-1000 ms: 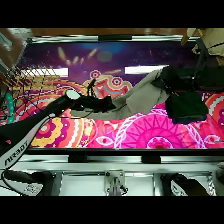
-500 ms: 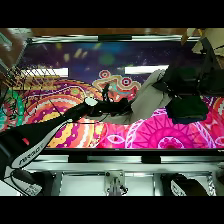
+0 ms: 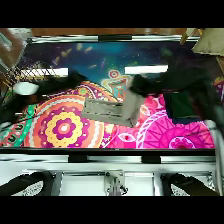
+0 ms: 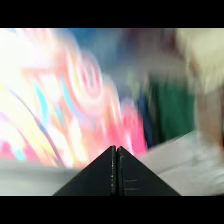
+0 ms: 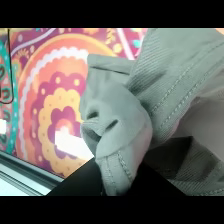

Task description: Fold the shirts.

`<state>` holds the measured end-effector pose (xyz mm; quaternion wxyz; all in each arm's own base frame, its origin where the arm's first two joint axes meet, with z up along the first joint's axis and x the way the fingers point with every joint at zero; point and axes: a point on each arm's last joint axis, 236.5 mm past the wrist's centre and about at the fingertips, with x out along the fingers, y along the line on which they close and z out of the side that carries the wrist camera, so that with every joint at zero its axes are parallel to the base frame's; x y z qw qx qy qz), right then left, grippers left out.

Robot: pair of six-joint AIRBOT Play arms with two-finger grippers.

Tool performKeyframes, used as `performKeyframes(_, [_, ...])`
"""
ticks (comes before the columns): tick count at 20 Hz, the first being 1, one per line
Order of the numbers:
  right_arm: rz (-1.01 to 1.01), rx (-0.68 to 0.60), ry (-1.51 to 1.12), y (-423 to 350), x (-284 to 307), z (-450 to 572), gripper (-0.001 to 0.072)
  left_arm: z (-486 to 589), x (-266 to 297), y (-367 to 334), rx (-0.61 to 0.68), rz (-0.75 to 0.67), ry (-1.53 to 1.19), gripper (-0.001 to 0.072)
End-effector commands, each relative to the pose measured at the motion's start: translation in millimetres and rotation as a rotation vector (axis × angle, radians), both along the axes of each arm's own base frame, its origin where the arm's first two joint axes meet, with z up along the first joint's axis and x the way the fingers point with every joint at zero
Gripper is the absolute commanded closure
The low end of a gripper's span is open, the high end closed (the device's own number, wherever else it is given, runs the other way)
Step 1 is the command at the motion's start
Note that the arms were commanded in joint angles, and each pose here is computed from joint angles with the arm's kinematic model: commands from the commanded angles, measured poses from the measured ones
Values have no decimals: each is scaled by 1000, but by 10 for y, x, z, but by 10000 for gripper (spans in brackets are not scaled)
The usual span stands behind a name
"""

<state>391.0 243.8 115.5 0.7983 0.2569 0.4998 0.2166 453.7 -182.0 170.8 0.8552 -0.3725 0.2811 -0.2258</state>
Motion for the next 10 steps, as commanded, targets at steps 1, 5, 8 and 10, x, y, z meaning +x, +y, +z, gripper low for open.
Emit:
performKeyframes(1, [31,53,12,861,102,-554,642,875,-236,1032,35,206,-198,674])
performKeyframes(5, [-12,139,79,1567,70,-1202,580,1346,-734,1459,77,268,-289,674])
performKeyframes(8, [-49,183,82,1753,67,-1290,102,1328,-965,1500,147,248,-276,674])
performKeyframes(10, [-5,142,88,1657,20,-1279,102,1236,-1009,1469,182,222,-250,674])
